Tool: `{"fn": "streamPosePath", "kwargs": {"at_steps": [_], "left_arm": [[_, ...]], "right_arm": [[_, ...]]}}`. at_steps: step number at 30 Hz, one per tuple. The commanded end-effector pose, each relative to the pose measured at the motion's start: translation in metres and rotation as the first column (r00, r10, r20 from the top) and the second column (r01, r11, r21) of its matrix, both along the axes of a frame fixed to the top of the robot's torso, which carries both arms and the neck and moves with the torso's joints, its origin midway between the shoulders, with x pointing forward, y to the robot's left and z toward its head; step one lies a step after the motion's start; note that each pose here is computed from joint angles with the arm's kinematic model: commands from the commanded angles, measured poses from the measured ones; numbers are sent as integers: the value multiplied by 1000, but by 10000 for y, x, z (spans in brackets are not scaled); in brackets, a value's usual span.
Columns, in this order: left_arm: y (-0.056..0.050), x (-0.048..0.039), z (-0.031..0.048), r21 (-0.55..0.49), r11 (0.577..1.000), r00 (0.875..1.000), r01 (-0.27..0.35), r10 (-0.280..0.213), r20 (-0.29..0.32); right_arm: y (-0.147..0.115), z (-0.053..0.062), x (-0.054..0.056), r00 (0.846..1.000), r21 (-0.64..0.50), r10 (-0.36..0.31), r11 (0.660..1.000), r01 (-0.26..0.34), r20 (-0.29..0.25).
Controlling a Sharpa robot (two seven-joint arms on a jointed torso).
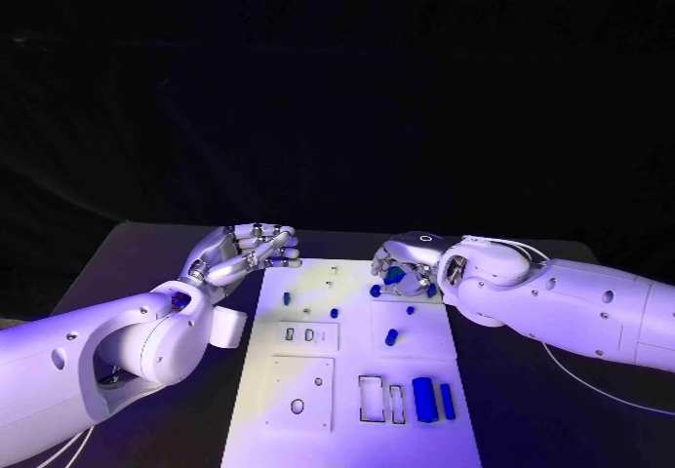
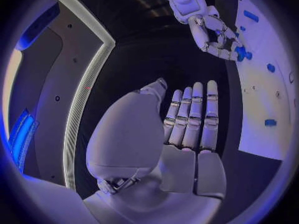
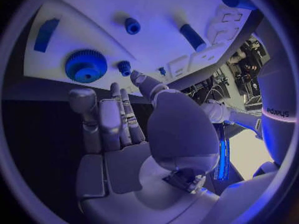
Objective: Assemble the parts on the task board
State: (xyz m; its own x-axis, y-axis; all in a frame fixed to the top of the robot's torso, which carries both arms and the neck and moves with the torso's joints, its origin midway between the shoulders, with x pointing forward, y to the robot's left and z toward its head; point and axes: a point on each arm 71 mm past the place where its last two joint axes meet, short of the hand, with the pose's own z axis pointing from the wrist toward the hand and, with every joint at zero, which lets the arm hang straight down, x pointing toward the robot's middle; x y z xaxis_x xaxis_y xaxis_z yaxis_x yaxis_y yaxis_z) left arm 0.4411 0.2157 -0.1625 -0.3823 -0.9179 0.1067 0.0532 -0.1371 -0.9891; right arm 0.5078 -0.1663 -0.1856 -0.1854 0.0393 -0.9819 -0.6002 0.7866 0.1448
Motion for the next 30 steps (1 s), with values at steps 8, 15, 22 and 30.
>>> {"fn": "streamPosePath", "kwargs": {"at_steps": [8,15,22,30], "left_arm": [[-28,-16,40,-8,999,999,34,-34,5],[-23,-13,42,-8,999,999,36,-36,2],[-15,-9,44,-7,999,999,36,-36,1],[-4,-8,51,-7,999,999,35,-35,1]], "right_arm": [[48,-124,-10,1000,-70,5,998,-6,-11],[83,-139,-15,1000,-66,10,998,-11,-10],[67,-146,11,1000,-60,-8,998,8,-11],[49,-136,35,999,-39,-35,999,35,8]]}}
